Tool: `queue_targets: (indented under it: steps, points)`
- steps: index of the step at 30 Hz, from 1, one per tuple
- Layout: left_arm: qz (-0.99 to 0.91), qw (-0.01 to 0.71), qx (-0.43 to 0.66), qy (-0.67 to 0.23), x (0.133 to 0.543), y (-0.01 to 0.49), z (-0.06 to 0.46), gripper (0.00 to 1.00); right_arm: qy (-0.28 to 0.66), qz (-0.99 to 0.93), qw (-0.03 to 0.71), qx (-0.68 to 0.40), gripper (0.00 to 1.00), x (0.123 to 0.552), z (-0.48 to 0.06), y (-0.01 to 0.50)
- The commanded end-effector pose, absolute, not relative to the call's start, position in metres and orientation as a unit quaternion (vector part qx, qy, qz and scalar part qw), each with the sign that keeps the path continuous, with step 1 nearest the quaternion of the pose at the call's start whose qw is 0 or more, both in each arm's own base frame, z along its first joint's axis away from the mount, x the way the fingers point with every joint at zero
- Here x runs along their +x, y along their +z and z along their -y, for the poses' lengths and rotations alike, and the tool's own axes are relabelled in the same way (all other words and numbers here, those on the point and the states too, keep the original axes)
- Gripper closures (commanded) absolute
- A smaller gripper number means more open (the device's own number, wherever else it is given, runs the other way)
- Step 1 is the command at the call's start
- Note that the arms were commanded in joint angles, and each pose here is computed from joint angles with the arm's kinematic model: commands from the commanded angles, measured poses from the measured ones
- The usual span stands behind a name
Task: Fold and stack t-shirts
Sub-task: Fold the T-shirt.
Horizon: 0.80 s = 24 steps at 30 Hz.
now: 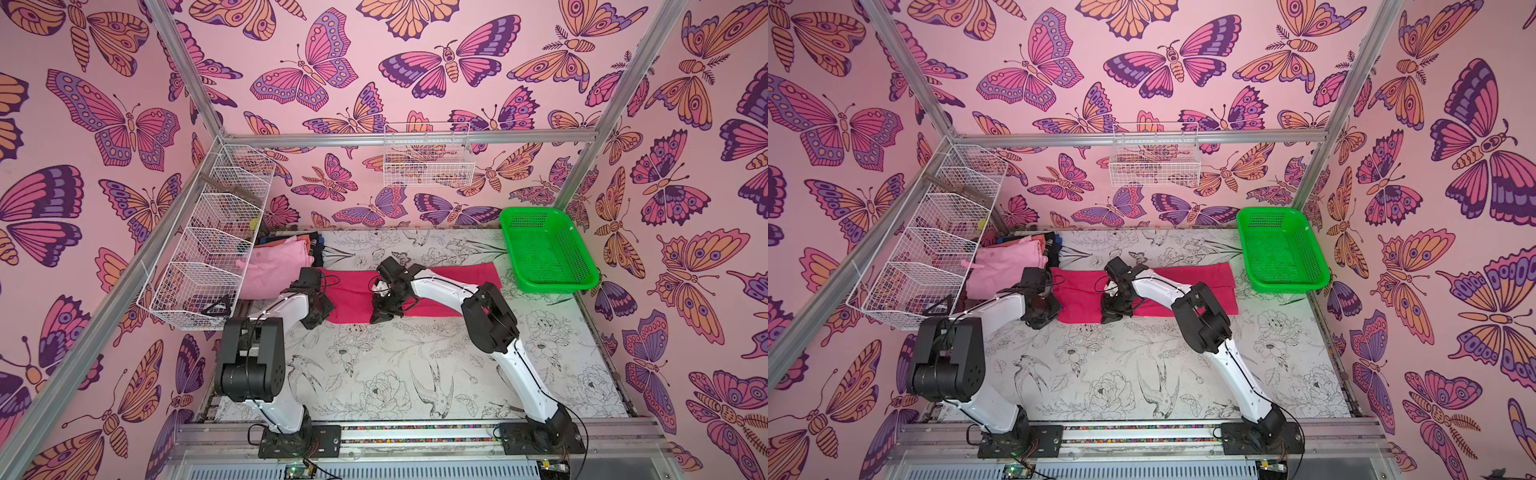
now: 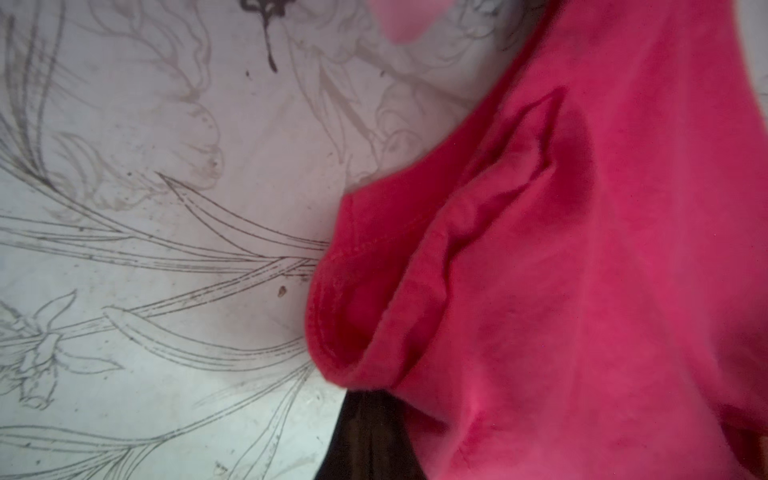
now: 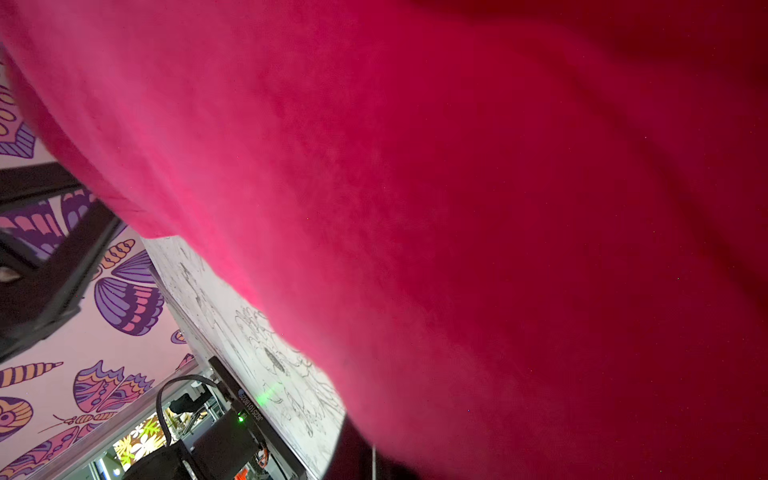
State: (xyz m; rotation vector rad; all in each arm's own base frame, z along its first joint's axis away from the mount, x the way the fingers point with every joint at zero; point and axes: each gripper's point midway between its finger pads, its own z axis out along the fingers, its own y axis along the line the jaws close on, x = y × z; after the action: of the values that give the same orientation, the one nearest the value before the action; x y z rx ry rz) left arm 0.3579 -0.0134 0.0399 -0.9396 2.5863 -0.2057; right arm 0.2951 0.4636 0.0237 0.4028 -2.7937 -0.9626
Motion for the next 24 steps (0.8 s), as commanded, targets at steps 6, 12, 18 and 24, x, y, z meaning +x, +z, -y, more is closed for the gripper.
queue_targets:
  steps: [6,12,18,24]
  points:
    - [-0.914,0.241,-0.311,-0.099,0.370,0.091,0.025,1.00,-0.312,0.934,0.039,0.170,1.00,0.302,-0.455,0.060]
    - [-0.911,0.256,-0.308,-0.099,0.391,0.107,0.026,1.00,-0.317,0.929,0.015,0.188,1.00,0.309,-0.459,0.079]
    - [-0.910,0.261,-0.306,-0.094,0.408,0.110,0.026,1.00,-0.317,0.927,0.000,0.200,1.00,0.322,-0.463,0.086]
    - [-0.913,0.257,-0.306,-0.085,0.421,0.102,0.025,1.00,-0.326,0.924,-0.018,0.199,1.00,0.345,-0.462,0.093]
